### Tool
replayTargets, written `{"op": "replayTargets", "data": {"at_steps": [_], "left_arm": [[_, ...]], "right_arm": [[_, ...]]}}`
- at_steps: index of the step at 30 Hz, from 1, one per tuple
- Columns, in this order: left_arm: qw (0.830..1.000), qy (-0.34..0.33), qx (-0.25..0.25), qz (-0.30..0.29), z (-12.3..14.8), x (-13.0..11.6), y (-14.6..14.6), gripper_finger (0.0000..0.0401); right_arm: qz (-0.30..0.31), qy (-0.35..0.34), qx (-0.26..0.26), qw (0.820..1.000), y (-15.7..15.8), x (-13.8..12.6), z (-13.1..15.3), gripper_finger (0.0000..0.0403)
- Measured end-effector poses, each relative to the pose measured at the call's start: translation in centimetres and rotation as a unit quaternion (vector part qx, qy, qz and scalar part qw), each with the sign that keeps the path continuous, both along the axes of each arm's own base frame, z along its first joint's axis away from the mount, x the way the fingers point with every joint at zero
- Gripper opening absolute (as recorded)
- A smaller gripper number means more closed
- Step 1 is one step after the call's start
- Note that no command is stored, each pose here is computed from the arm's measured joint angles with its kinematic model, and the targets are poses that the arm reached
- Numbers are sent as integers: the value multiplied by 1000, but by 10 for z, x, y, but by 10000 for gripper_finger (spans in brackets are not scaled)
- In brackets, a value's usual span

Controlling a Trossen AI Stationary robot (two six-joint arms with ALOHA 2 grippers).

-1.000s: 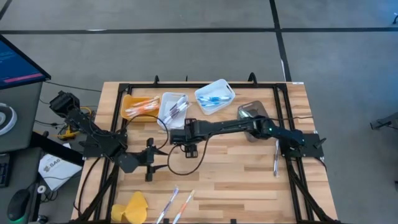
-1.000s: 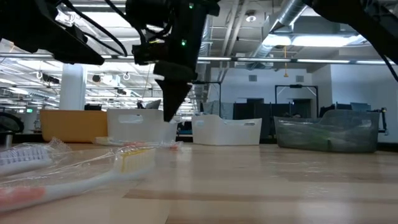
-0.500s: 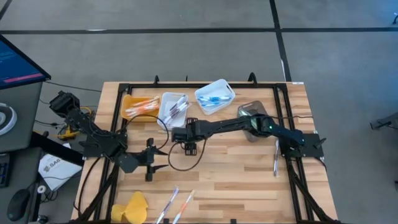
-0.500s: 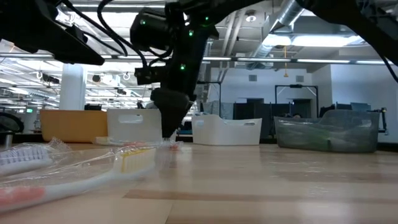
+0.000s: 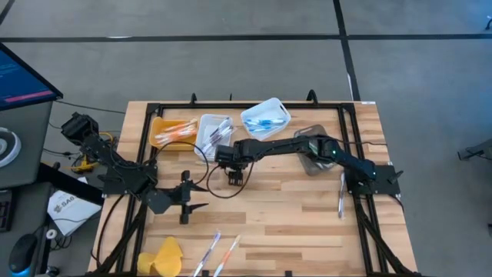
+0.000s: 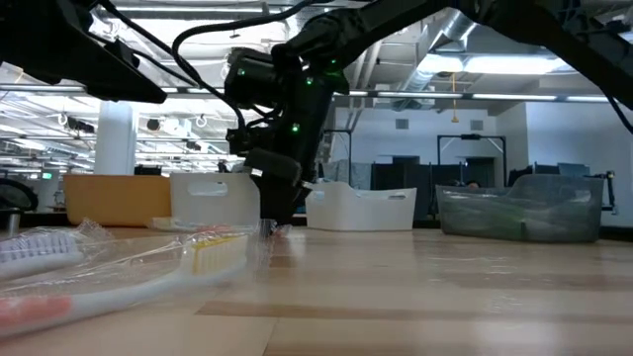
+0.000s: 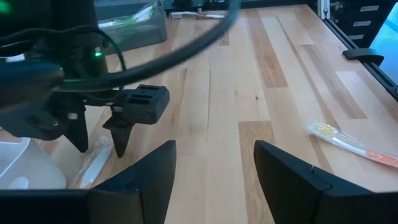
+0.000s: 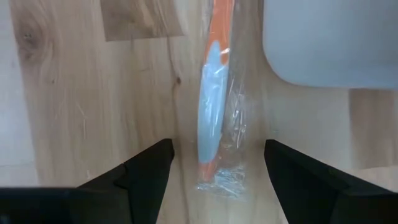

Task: Pick & Place Toothbrushes
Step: Put the orange toothbrush into the yellow bin

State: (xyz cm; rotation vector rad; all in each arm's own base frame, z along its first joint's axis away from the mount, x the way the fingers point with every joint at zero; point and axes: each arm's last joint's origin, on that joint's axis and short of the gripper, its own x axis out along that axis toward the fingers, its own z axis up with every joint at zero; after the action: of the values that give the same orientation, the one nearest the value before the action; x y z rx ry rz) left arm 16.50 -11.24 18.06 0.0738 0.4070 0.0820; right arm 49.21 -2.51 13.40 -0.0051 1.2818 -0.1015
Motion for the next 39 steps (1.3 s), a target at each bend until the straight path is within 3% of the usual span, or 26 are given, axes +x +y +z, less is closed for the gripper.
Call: {"op": "replayTargets", "data": {"at_steps": [4,8,19,24,30,39], "left_arm": [[1000,0,0,0,0,0,0,209],[1000,0,0,0,0,0,0,209],[1000,0,0,0,0,0,0,209],[1000,0,0,0,0,0,0,209],[1000,1,9,-4,0,0,0,209],[1000,3,29,-12,0,0,0,209]], "right_arm": [[-5,13,27,1000,-4,-2,-10,246],[-3,17,30,999,-2,-3,-11,209],[13,27,33,999,10,-4,-12,15],[17,32,38,999,14,-5,-13,29],[37,39,20,998,29,-6,-11,8],[73,57,-11,996,63,-5,5,10]]}}
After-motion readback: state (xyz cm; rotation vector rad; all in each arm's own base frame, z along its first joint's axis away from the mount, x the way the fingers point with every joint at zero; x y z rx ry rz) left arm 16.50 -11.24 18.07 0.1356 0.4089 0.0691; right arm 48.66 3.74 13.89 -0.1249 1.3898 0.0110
